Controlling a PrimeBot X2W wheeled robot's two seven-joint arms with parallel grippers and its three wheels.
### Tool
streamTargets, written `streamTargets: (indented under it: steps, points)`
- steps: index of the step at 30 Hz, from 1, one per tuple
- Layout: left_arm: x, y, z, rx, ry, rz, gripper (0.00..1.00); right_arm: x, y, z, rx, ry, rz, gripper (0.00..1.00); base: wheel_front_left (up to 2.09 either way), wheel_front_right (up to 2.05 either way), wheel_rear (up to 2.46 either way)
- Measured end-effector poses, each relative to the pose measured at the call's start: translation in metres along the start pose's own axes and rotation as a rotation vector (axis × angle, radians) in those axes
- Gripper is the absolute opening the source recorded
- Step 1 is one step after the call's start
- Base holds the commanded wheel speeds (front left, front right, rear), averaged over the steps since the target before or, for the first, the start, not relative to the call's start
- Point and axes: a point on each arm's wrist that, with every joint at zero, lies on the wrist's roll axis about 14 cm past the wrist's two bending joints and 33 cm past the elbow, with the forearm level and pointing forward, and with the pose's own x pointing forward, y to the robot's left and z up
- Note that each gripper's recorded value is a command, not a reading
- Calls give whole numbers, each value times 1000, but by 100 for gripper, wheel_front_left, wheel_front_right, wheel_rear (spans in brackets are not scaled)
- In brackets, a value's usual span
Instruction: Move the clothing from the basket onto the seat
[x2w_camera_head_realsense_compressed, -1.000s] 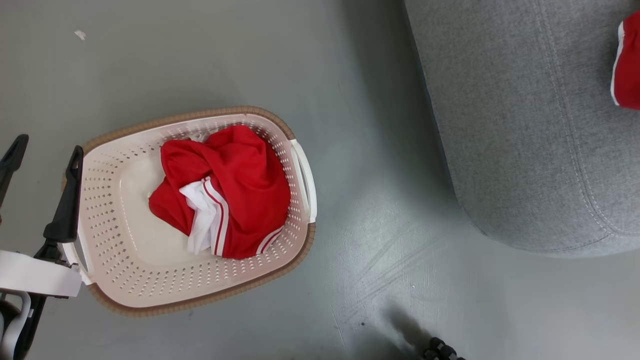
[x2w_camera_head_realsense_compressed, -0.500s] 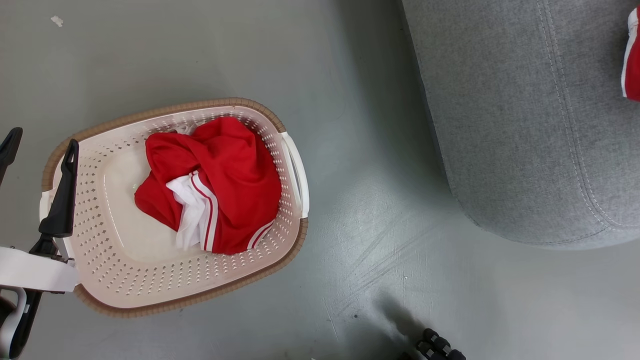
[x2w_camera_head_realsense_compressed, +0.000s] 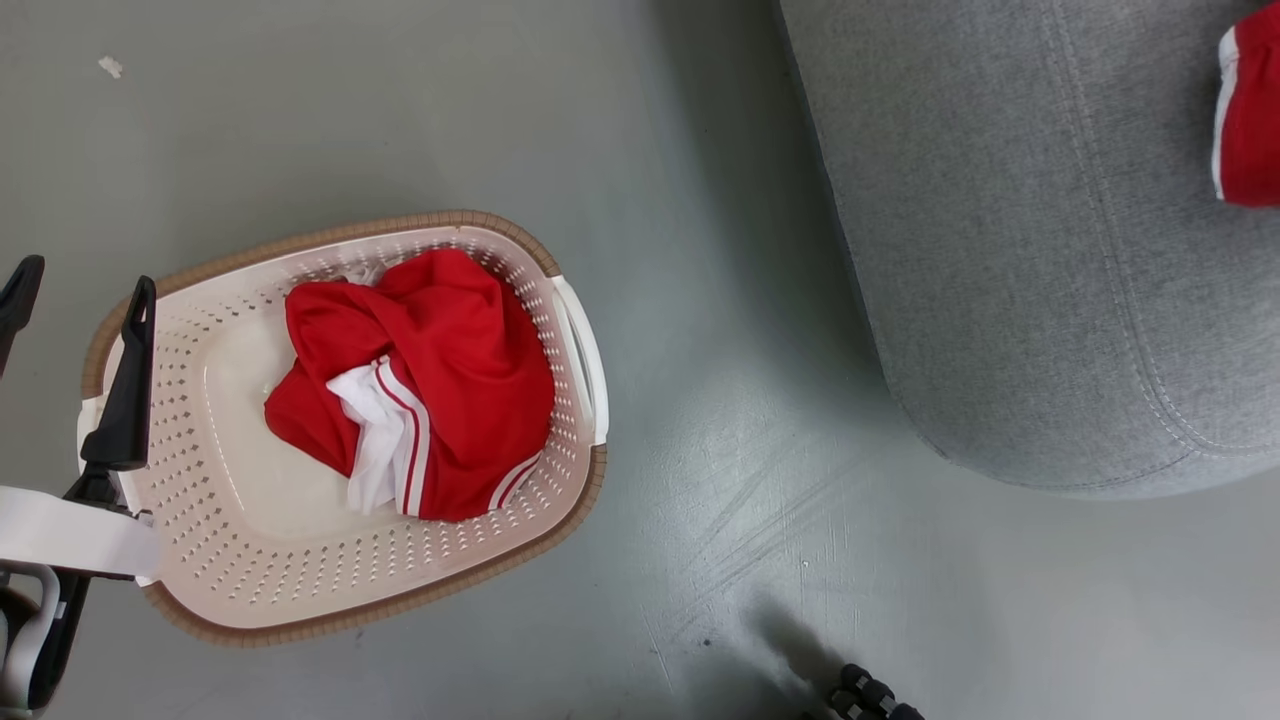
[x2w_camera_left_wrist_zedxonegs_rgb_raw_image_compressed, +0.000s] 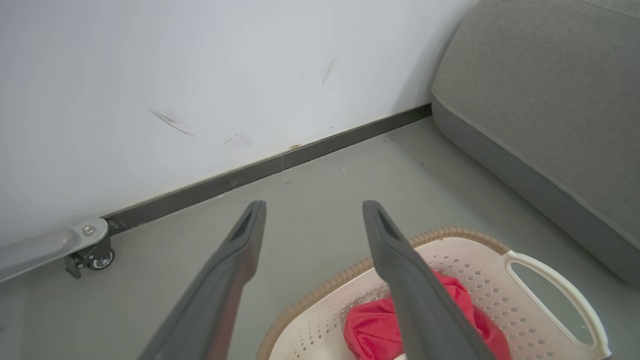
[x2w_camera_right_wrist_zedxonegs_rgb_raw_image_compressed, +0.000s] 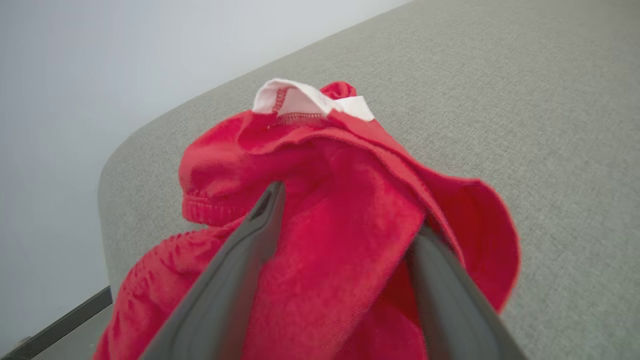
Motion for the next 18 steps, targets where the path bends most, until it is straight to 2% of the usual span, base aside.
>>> streamTargets:
  steps: [12,18]
  points:
    - [1,-9,18,-15,-58,3,100,-36,-6,-7,-25,-46,-1,100,0,0,0]
    - [-2,-11,29,-20,-88,13,100,-49,15,2,-30,-95,57,100,0,0,0]
